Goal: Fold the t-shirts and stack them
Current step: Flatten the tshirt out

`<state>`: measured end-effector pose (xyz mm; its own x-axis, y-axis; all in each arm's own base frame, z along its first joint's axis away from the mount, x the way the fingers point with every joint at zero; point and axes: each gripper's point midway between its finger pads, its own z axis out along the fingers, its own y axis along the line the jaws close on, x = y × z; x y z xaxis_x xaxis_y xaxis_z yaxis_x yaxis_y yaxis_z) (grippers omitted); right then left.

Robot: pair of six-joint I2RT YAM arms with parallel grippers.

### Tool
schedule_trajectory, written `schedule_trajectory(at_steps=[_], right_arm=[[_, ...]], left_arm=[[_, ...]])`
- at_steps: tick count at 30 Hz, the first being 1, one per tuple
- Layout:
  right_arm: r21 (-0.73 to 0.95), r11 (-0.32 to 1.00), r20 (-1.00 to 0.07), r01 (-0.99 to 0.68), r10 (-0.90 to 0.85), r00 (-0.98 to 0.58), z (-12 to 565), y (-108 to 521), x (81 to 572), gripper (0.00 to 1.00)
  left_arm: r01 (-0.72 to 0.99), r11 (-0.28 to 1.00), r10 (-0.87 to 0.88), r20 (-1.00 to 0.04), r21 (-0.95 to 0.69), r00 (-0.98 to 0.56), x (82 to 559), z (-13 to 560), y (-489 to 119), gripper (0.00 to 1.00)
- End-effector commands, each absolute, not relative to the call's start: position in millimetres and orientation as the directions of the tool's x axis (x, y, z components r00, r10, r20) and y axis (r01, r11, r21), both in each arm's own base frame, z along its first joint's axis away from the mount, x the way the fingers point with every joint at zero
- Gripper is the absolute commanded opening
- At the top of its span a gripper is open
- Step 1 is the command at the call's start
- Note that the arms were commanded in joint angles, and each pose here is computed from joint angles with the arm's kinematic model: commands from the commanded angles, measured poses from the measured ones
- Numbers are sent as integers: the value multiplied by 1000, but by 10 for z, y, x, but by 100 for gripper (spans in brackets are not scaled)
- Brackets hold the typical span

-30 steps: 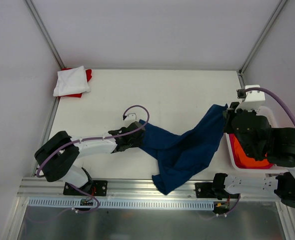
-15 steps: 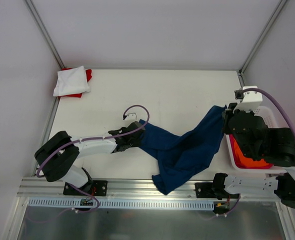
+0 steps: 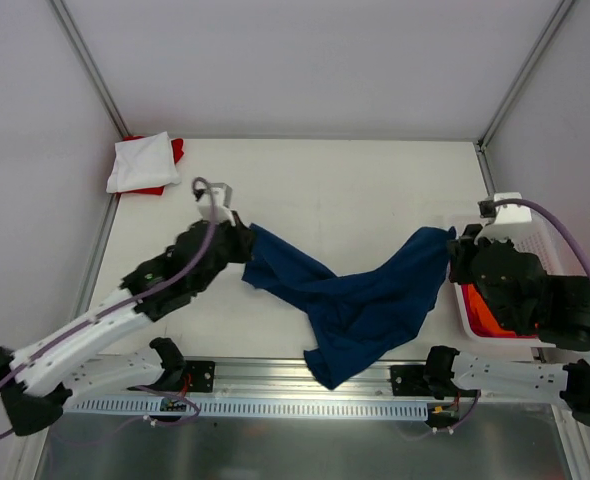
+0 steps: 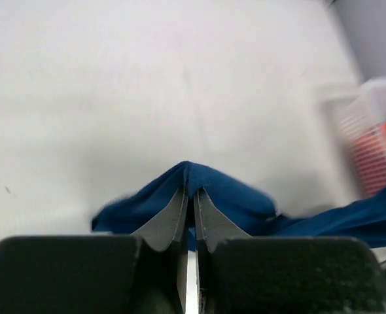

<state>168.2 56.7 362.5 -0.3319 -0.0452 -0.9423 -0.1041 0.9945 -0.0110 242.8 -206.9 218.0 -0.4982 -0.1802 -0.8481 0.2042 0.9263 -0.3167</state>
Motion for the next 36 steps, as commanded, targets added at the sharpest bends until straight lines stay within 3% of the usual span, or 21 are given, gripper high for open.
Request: schedule_trajectory(at_steps=[1, 10, 13, 16, 23, 31, 36], right_arm=[[92, 981, -949, -170, 35, -314, 3646, 581, 1606, 0], [115, 947, -930, -301, -4, -367, 3636, 815, 1499, 0], [131, 922, -938, -365, -4, -348, 3818, 837, 1437, 0], [185, 832, -953, -522, 22, -303, 4236, 962, 1265, 0], [234, 434, -972, -870, 121, -202, 5280, 1248, 551, 0], [216, 151, -962, -965, 201, -184, 5599, 1506, 137, 0], [177, -55, -941, -983, 282, -186, 5846, 1602, -164, 0]], left_arm=[[269, 939, -121, -939, -214, -323, 2217, 3000, -1560, 0], [336, 903, -204, -956, -267, -212, 1735, 3776, -1012, 0], [442, 859, -200, -963, -260, -178, 1527, 4046, -984, 0], [564, 791, -194, -971, -238, -138, 1300, 4284, -1010, 0], [849, 509, -309, -951, -143, 25, 402, 5120, -874, 0], [910, 407, -474, -869, -76, 140, -292, 5513, -288, 0], [911, 396, -506, -856, -116, 110, -360, 5400, -195, 0]])
